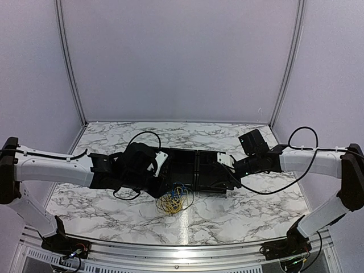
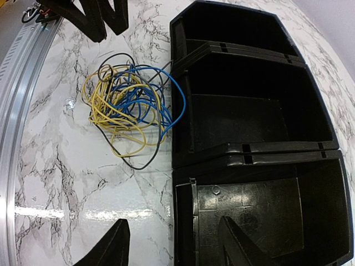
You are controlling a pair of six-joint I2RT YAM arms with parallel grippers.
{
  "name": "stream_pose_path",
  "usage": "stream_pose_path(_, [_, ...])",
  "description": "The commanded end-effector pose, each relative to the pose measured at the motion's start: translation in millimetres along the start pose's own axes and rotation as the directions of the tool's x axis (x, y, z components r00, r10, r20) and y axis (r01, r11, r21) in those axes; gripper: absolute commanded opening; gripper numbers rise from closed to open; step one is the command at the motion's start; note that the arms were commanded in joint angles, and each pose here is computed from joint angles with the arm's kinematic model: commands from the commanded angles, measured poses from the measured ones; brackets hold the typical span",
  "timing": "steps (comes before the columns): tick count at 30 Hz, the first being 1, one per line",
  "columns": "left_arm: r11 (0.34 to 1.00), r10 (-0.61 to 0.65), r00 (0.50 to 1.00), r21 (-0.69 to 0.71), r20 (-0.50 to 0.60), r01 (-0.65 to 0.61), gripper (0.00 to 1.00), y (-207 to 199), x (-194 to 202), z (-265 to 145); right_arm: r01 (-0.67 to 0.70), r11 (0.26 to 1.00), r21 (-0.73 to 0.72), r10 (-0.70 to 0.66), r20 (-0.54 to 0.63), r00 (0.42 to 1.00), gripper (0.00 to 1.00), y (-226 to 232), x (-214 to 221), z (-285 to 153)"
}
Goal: Untangle the cables
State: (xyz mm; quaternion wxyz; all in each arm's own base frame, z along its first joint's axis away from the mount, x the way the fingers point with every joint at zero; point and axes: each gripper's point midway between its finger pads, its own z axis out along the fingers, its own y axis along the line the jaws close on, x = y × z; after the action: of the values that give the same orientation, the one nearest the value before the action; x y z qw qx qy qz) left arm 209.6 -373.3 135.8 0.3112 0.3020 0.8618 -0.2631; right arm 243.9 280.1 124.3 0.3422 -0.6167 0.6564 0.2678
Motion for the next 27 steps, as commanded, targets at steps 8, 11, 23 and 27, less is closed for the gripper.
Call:
stream_pose_path(8, [0.997,-0.064,0.993,-0.04,-0.103,0.061,0.33,0,10,16,0.036,0.999,0.009,-0.036,-0.002,0.999,0.54,-1,-2,1])
stream_pose_path(11, [0.997,-0.063,0.991,-0.04,-0.119,0.059,0.34,0,13,19,0.044,0.999,0.002,-0.044,0.0,0.999,0.54,1,-2,0])
stream_pose_path(23, [0.998,-0.045,0.989,-0.04,-0.141,0.04,0.31,-2,12,35,0.058,0.998,0.008,-0.058,-0.009,0.998,0.54,1,0,-1])
stream_pose_path(27, [0.998,-0.041,0.988,-0.042,-0.148,0.036,0.24,-2,12,40,0.063,0.998,0.011,-0.063,-0.015,0.998,0.54,1,2,-1])
